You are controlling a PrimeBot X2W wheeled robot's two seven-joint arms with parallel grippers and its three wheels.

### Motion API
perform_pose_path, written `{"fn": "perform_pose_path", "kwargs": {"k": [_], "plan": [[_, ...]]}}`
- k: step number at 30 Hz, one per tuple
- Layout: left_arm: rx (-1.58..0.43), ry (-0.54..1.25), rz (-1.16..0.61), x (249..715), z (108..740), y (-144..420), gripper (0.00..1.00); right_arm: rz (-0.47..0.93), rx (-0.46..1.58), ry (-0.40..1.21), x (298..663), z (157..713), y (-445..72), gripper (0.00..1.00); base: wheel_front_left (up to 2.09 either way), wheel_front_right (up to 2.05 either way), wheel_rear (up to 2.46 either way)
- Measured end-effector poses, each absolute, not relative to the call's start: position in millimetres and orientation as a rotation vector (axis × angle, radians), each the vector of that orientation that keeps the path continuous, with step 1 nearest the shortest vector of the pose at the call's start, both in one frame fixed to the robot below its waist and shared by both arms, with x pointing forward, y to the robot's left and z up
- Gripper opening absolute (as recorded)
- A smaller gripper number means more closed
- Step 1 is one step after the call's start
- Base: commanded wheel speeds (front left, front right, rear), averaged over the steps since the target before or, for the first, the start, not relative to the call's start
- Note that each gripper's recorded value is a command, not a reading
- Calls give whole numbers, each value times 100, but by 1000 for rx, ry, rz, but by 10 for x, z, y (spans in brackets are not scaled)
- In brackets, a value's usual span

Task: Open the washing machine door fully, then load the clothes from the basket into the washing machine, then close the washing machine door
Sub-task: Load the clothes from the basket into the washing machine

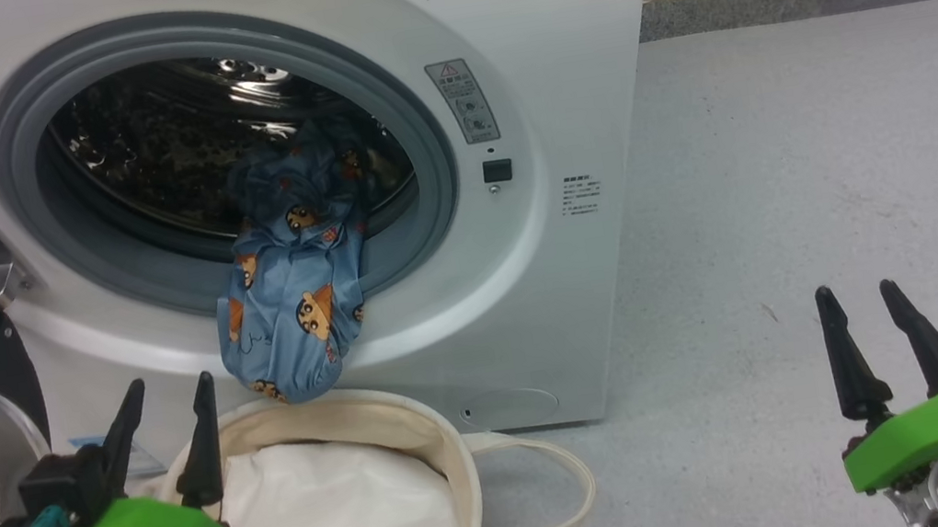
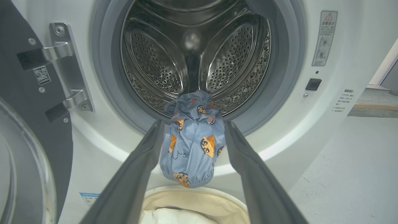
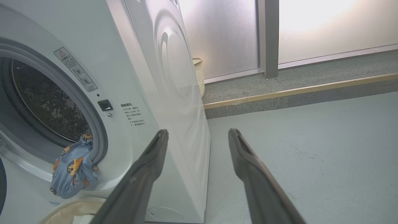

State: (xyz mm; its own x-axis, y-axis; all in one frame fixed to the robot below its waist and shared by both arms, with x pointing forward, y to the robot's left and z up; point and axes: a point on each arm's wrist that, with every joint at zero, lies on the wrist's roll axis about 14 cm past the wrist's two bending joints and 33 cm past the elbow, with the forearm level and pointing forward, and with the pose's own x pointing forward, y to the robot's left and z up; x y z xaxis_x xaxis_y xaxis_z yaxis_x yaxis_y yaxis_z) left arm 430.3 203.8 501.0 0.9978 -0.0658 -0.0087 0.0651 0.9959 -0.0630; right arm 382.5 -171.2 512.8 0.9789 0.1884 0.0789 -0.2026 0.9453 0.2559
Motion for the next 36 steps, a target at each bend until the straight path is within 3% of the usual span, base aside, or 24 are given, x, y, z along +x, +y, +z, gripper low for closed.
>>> {"fn": "perform_pose_path", "kwargs": {"k": [25,36], "plan": [[-86,20,-46,4207,4915,2044,100,186,277,-47,3780,5100,-1751,100,0,0,0],[-147,157,-41,4143,4476,1955,100,178,278,-30,3774,5039,-1770,100,0,0,0]]}}
